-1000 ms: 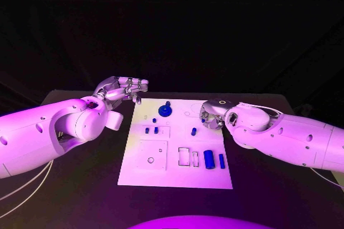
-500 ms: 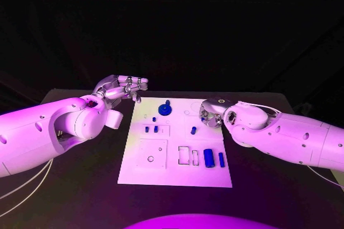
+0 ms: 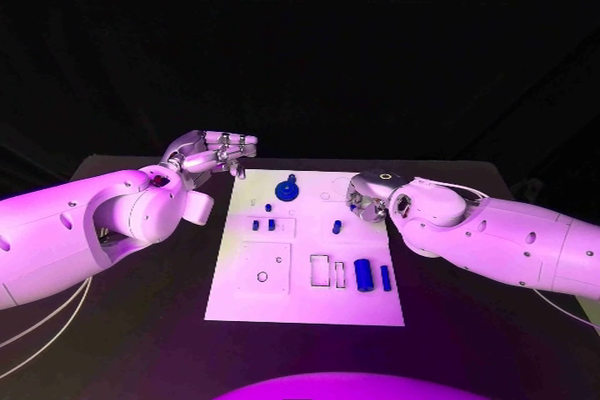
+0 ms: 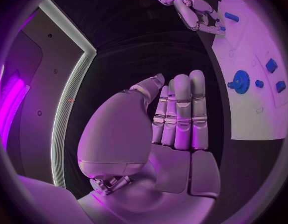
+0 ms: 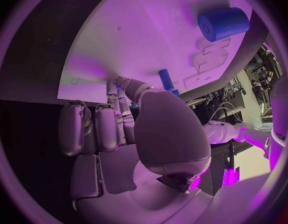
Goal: Assemble the parts on the task board
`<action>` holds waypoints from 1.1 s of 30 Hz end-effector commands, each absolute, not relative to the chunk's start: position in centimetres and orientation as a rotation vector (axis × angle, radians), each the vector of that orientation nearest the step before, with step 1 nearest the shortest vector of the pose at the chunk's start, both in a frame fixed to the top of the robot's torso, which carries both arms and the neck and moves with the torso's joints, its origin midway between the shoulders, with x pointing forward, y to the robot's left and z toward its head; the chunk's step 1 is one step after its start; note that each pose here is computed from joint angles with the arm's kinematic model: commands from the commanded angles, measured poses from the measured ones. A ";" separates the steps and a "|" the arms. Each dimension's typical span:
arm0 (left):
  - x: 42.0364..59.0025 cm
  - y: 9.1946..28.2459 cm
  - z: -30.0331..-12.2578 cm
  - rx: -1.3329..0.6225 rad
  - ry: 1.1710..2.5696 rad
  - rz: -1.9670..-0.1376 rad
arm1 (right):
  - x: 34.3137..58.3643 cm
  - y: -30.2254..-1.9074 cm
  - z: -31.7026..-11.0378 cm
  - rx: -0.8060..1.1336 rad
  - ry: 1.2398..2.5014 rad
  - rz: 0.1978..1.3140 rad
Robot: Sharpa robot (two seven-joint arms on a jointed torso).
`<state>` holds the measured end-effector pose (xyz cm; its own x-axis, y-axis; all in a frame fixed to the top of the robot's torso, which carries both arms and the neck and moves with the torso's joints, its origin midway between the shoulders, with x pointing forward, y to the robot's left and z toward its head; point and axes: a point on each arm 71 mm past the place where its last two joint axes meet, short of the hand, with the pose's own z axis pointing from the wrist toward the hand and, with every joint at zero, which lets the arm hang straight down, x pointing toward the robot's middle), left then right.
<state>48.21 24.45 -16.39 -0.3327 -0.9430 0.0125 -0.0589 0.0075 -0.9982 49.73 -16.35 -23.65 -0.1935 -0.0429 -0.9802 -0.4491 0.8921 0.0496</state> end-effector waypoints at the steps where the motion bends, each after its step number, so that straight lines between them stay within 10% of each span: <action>1: 48.2 24.2 -16.3 -1.072 1.501 -1.448 | 49.4 -16.5 -23.8 -0.365 1.717 0.386; 19: 48.3 24.3 -16.3 -1.073 1.500 -1.446 | 47.6 -16.8 -20.8 -0.307 1.611 0.477; 33: 48.5 23.2 -16.6 -1.066 1.516 -1.466 | 42.2 -10.0 -18.6 -0.384 1.574 0.726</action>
